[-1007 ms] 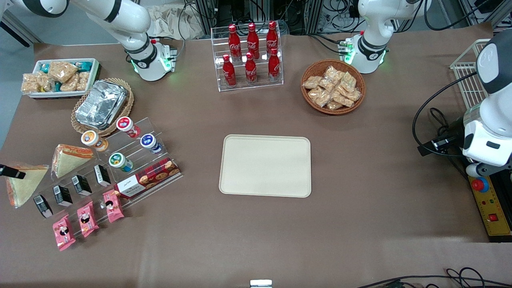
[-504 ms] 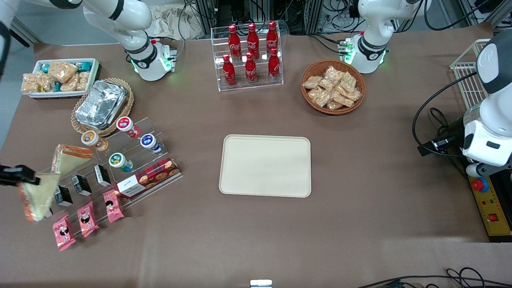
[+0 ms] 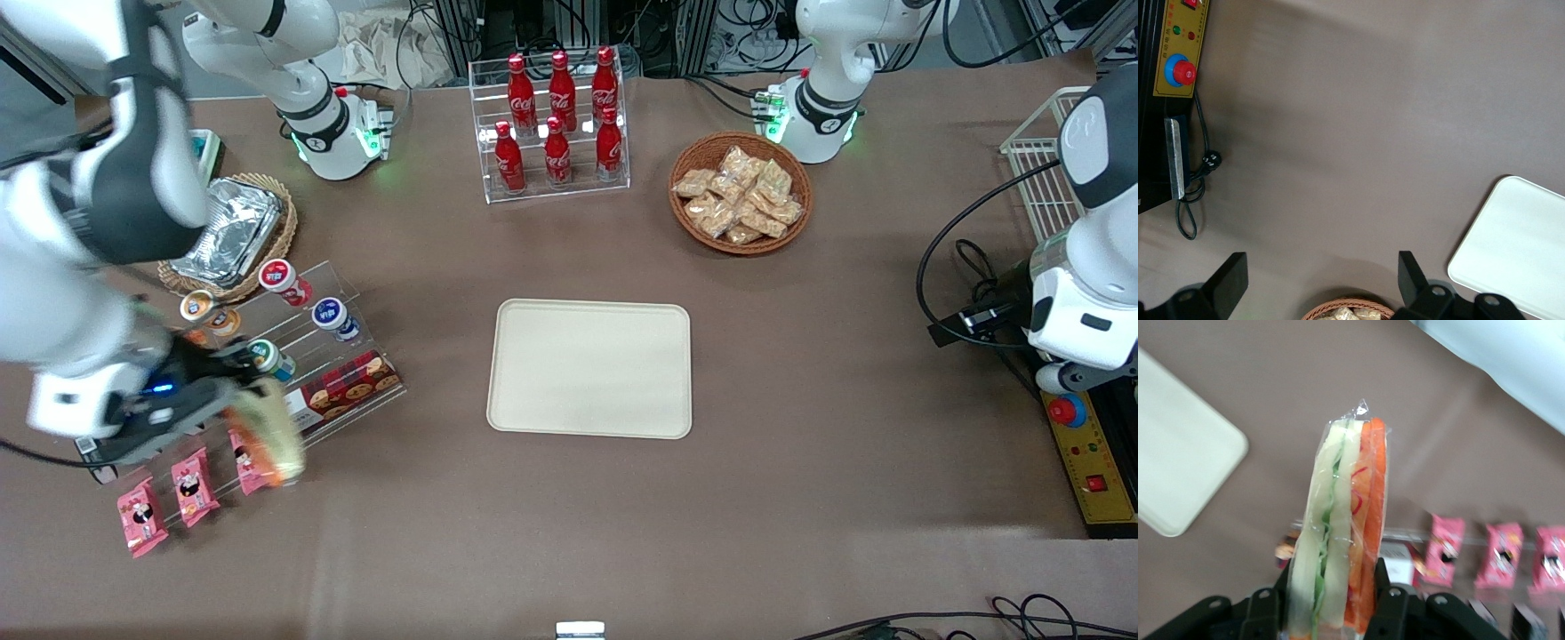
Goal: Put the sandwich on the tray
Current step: 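Lift the sandwich out of the rack and carry it over the tray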
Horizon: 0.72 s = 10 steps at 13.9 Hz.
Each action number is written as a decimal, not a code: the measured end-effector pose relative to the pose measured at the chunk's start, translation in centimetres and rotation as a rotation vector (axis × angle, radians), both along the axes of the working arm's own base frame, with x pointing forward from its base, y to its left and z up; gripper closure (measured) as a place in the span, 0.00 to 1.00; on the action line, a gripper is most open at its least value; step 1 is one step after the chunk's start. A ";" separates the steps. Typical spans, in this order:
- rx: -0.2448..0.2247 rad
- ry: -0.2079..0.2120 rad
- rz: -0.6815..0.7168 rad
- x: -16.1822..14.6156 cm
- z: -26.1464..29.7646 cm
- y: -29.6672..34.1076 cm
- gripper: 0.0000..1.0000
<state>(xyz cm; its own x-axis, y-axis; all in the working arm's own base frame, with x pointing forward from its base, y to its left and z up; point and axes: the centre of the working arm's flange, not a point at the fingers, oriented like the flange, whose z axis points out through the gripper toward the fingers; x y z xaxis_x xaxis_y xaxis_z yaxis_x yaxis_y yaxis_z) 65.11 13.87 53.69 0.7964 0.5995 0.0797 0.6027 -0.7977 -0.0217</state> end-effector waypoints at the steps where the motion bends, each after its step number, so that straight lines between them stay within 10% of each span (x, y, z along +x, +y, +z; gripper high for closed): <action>1: 0.000 -0.009 0.043 -0.5 0.1 2.7 0.52; 10: -0.083 -0.071 0.467 -7.8 -7.6 27.0 0.52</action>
<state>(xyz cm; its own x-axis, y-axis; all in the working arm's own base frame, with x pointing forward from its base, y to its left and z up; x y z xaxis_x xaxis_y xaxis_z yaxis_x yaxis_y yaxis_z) 57.31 40.83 46.07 0.4346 0.8986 0.0606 0.8948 -0.4384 0.0844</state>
